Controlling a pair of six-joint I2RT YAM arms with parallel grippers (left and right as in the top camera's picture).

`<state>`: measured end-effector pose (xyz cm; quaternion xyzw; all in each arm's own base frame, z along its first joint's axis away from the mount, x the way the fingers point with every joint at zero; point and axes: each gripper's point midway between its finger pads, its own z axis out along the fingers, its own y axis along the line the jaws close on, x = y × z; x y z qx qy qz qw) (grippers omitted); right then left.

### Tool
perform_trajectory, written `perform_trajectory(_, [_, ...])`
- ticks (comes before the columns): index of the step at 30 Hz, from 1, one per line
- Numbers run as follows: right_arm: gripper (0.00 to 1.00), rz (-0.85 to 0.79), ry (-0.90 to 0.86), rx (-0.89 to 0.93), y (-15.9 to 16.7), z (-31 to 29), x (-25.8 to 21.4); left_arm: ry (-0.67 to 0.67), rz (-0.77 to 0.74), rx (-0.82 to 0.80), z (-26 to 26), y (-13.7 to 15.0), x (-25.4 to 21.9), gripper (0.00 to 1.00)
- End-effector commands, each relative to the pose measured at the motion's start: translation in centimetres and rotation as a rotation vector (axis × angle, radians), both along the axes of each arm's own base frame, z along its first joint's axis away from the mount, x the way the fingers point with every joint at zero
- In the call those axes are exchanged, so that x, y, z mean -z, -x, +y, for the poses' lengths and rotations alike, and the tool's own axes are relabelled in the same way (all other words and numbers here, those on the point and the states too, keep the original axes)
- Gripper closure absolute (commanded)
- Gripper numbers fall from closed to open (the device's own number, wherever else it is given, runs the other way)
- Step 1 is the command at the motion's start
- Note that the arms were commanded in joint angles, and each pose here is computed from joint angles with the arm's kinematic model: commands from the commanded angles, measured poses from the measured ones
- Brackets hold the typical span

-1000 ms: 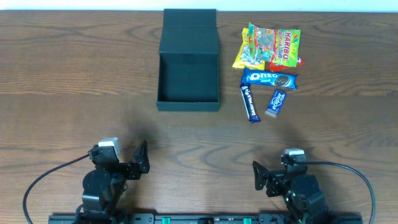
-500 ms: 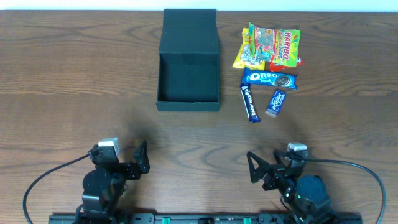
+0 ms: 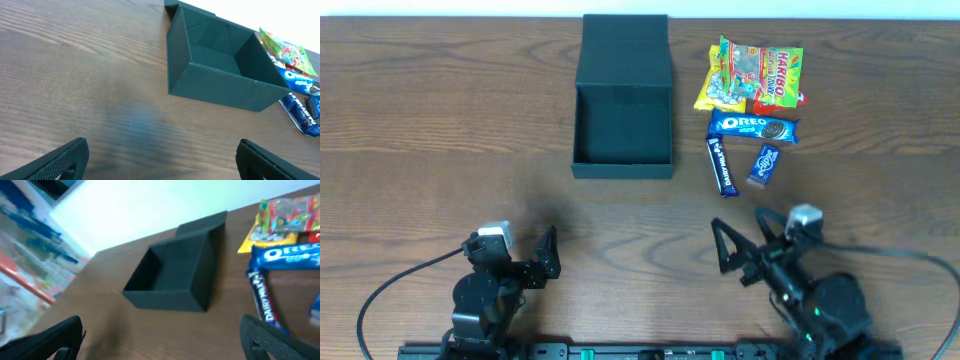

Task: Pack container
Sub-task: 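Reach right gripper to the green Haribo Worms bag and grasp it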

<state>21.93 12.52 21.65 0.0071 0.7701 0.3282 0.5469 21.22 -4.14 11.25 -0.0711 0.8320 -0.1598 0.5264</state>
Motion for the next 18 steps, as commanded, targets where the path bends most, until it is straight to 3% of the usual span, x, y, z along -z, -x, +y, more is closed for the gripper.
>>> perform_trajectory(1, [0.01, -0.025, 0.141, 0.021, -2.2, 0.0, -2.5, -0.001, 0.011, -0.003, 0.1, 0.0, 0.7, 0.05])
perform_trajectory(4, [0.01, 0.003, 0.266, 0.005, -4.9, 0.9, -3.8, -0.002, 0.011, -0.003, 0.1, 0.0, 0.7, 0.05])
perform_trajectory(8, [0.01, 0.074, 0.431, 0.122, -11.2, 0.0, -4.3, -0.001, 0.011, -0.003, 0.1, 0.0, 0.7, 0.05])
perform_trajectory(18, [0.01, 0.241, 0.565, 0.321, -26.6, -7.4, -1.0, -0.001, 0.011, -0.003, 0.1, 0.0, 0.7, 0.05])
